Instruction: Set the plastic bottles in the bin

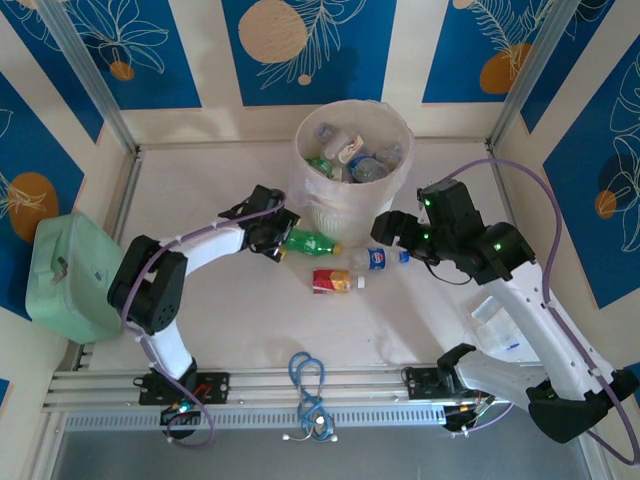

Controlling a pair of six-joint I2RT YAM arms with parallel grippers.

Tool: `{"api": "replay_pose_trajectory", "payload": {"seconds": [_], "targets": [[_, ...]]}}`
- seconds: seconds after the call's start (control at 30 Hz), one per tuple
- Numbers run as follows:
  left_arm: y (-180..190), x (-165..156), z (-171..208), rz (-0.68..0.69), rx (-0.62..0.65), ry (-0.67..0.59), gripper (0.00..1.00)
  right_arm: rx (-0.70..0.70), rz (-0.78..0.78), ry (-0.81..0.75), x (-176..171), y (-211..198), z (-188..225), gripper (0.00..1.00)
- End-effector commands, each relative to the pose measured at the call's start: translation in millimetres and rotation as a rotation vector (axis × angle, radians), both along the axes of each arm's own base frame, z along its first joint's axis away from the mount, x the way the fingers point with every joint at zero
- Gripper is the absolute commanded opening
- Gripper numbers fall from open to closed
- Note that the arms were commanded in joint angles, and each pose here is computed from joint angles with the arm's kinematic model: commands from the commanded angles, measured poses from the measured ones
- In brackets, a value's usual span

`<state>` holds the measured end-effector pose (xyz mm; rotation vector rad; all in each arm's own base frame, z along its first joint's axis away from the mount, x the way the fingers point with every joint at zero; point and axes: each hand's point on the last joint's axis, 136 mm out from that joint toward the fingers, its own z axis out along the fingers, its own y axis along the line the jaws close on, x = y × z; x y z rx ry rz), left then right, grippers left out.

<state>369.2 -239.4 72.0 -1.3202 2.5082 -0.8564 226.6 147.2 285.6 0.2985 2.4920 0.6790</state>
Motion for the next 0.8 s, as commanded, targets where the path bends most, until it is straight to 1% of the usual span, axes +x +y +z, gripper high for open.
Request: {"api": "replay_pose_trajectory", "payload": {"seconds": [0.0,0.17,0.33,0.57,0.77], "targets": [[3,-4,-10,0.057,0.043,0.068,0.8,-0.006,-0.019,0.008,-8,-6,0,0.85],[-4,-5,-30,0.048,0.04,0.12,0.79,-0.009,-0.027,0.009,-10,-9,1,0.85],[-7,-9,-44,0.04,0.028,0.149,0.7,-0.013,-0.034,0.004,-12,-11,2,0.85],[2,-17,-33,0.03,0.044,0.122,0.63,-0.013,-0.04,-0.001,-13,-12,3,0.84],[10,-31,-11,-0.009,0.043,0.075,0.6,-0.009,-0.023,-0.015,-14,-10,8,0.84]]}}
